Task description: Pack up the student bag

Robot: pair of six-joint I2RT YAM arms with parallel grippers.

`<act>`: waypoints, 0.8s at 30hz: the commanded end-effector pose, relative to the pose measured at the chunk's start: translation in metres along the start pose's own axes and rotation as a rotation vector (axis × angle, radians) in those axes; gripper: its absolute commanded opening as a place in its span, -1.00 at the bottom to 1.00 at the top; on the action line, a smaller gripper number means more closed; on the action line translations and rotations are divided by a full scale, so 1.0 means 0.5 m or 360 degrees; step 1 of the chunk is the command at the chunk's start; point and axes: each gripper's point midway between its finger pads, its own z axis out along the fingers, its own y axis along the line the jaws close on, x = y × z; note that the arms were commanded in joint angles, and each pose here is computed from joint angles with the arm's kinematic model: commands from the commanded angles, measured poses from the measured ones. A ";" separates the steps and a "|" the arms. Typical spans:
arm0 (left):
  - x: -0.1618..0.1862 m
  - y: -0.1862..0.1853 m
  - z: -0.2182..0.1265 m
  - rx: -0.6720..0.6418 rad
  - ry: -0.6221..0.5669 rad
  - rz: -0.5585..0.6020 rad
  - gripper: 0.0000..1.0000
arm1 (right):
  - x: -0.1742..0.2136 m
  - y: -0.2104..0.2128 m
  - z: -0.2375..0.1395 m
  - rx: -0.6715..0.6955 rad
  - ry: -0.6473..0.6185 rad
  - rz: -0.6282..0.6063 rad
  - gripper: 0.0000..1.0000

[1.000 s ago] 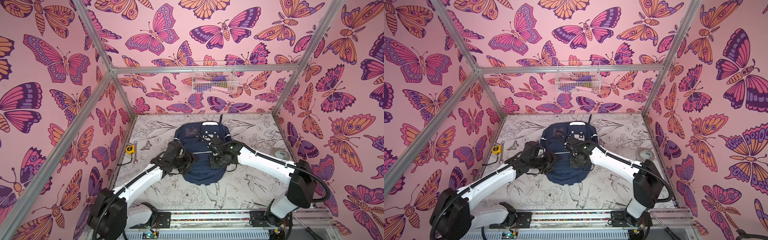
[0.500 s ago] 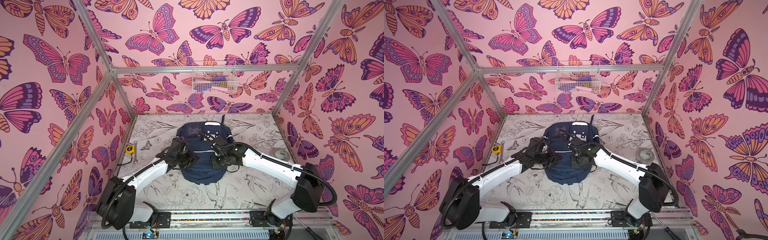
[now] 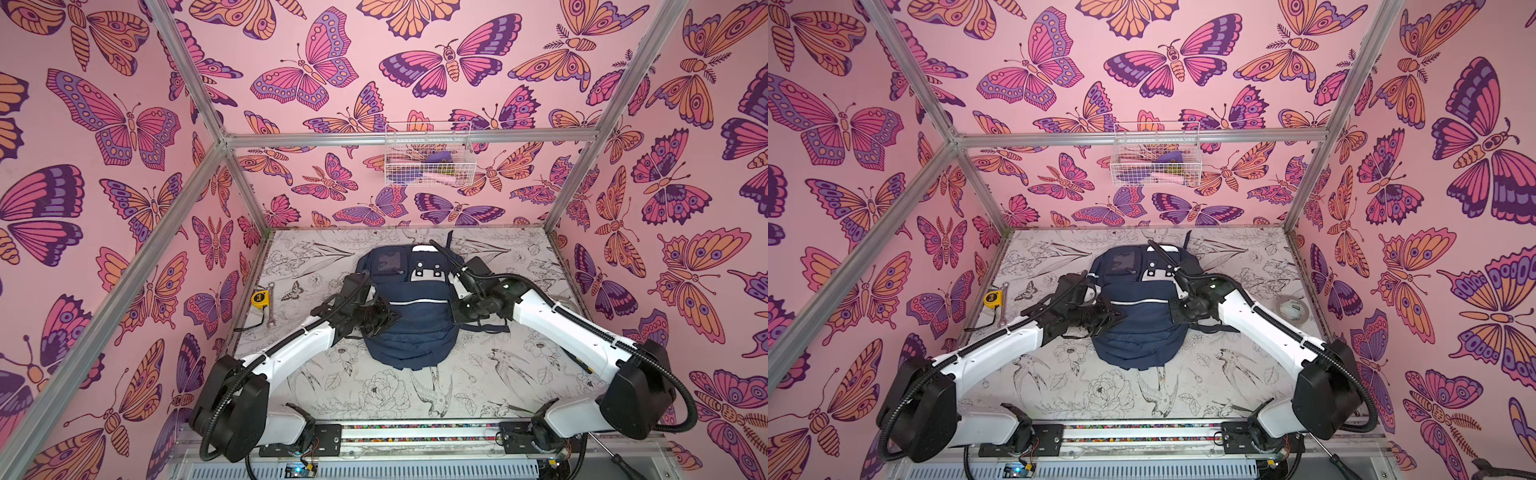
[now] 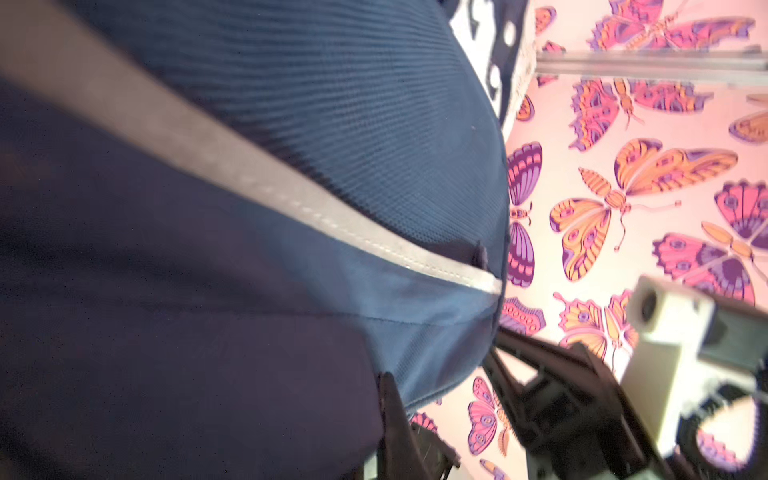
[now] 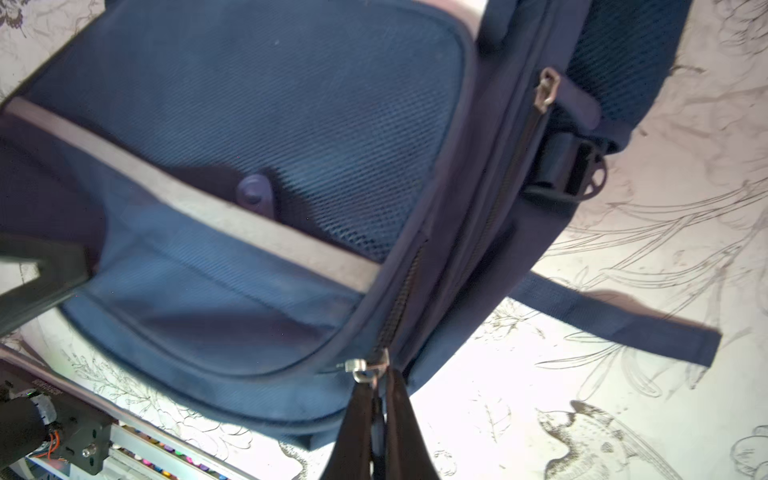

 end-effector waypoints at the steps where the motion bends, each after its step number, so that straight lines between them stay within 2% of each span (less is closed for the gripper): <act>1: 0.010 0.074 -0.005 -0.0217 0.0076 0.0097 -1.00 | -0.041 -0.137 -0.032 0.0431 -0.0098 -0.0030 -1.00; 6: 0.025 0.088 -0.005 -0.0232 0.0188 0.0175 -1.00 | -0.112 -0.181 -0.017 0.0569 -0.0199 -0.0101 -1.00; 12: 0.019 0.111 -0.034 -0.0190 0.0209 0.0152 -1.00 | -0.164 -0.244 0.007 0.0591 -0.0255 0.0006 -1.00; 17: 0.021 0.133 -0.041 -0.0173 0.0256 0.0113 -1.00 | -0.188 -0.244 0.018 0.0435 -0.0316 0.0052 -1.00; 22: 0.003 0.135 -0.047 -0.0194 0.0194 0.0023 -1.00 | -0.152 -0.161 0.035 0.0144 -0.0189 -0.0002 -1.00; 23: -0.001 0.126 -0.050 -0.0187 0.0171 0.0011 -0.75 | -0.140 -0.146 0.037 0.0130 -0.0169 -0.0029 -1.00; 24: -0.003 0.113 -0.054 -0.0182 0.0140 0.0001 -0.36 | -0.124 -0.125 0.040 0.0114 -0.0144 -0.0066 -1.00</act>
